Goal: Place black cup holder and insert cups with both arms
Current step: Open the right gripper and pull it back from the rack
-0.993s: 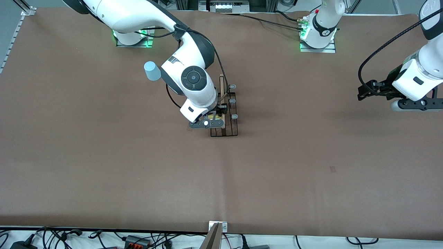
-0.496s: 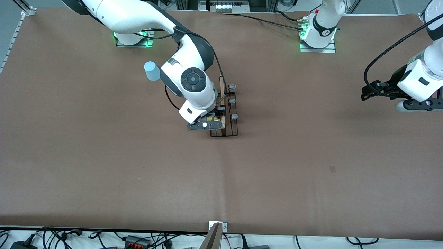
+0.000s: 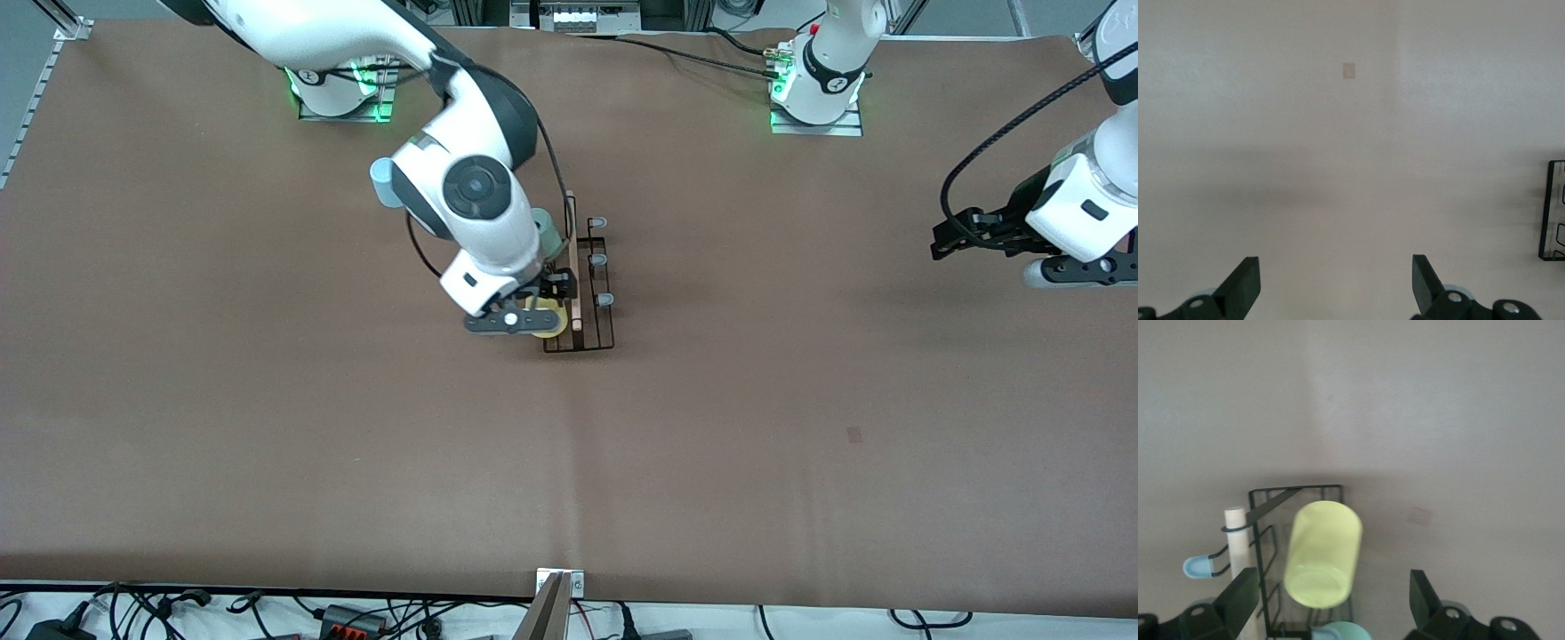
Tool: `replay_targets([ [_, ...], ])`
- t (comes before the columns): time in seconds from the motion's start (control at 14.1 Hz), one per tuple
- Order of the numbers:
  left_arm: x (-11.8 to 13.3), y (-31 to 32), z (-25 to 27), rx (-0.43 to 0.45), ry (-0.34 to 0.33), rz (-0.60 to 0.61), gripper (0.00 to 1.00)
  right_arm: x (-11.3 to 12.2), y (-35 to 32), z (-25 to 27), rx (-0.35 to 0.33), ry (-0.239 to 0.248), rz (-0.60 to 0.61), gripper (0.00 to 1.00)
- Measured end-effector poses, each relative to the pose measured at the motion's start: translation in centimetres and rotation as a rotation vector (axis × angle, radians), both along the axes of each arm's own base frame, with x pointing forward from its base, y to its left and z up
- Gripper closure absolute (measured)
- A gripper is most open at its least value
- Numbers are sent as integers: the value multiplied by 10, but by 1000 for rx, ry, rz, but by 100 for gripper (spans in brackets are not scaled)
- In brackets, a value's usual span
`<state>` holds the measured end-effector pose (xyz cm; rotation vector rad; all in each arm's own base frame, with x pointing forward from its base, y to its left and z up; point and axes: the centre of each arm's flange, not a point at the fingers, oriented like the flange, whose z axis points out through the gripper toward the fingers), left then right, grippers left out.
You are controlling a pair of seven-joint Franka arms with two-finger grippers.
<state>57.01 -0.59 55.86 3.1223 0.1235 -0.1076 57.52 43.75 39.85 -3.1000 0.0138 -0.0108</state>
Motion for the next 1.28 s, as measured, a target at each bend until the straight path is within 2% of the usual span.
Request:
replay_targets([
  [0.21, 0, 1, -1, -1, 2, 2, 0, 26, -58, 45, -17, -34, -71, 0],
  [0.43, 0, -2, -1, -1, 2, -4, 0, 55, -129, 62, -50, -24, -95, 0],
  [0.64, 0, -2, -1, -1, 1, -4, 0, 79, -201, 80, -63, -34, -108, 0],
  [1.06, 1, -2, 2, -1, -6, -4, 0, 88, -276, 119, -98, -64, -87, 0],
  [1.28, 1, -3, 3, -1, -7, -6, 0, 87, -361, 149, -69, -52, -62, 0],
])
